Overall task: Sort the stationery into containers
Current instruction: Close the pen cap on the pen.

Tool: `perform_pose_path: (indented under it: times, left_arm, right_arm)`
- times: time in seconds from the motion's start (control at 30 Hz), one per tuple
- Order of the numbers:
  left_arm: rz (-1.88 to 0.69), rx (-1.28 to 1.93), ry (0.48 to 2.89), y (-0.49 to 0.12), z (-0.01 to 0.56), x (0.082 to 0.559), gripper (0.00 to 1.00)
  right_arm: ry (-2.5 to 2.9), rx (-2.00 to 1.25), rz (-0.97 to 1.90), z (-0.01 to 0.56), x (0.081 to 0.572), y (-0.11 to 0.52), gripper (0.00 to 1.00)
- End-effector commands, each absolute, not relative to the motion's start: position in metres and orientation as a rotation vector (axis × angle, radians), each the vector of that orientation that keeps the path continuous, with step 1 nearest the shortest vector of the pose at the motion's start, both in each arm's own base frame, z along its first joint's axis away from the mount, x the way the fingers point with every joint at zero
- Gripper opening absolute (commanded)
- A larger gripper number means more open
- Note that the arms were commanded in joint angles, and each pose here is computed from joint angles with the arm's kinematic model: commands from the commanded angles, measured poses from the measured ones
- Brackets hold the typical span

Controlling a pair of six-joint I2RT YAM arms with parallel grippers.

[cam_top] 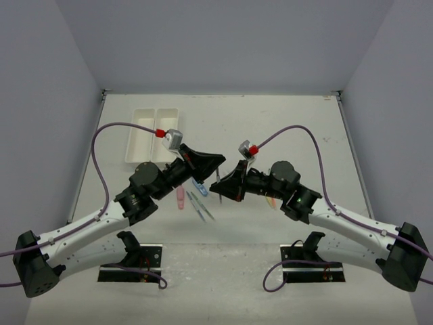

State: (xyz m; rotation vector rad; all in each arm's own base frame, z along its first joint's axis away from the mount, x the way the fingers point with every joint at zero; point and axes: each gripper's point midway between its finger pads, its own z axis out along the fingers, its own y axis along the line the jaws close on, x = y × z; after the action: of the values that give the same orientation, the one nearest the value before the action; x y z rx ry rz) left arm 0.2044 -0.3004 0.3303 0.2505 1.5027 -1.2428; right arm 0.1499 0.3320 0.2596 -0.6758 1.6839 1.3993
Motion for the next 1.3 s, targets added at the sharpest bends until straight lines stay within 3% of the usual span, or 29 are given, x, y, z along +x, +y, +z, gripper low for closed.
perform_pose_path:
  times: [0.0,0.53,0.87,1.0,1.1,1.17,1.27]
  left_arm:
    - [-1.252,0.271,1.48,-0.298,0.339,0.2,0.0]
    - [-1.398,0.347,1.675,-0.316,0.264,0.16,0.0]
    - [-1.386,0.358,1.699,-0.316,0.253,0.151,0.0]
    - [-1.193,0.303,1.727,-0.302,0.27,0.175,0.0]
    - [-1.008,0.233,1.735,-0.287,0.29,0.201,0.0]
    - [-0.933,0.202,1.733,-0.281,0.302,0.213,0.0]
    - [-0.853,0.152,1.769,-0.276,0.307,0.228,0.0]
  right_arm:
    - [1.572,-0.643,1.37,0.3,0.158,0.33,0.0]
    - [1.449,-0.511,1.236,0.402,0.233,0.319,0.0]
    - [1.486,-0.471,1.204,0.389,0.251,0.319,0.0]
    - [1.536,-0.588,1.236,0.352,0.236,0.326,0.01]
    - [1.587,-0.621,1.278,0.316,0.224,0.327,0.2]
    - [1.606,-0.606,1.287,0.304,0.223,0.326,0.41]
    - [1.641,-0.581,1.288,0.292,0.222,0.323,0.51]
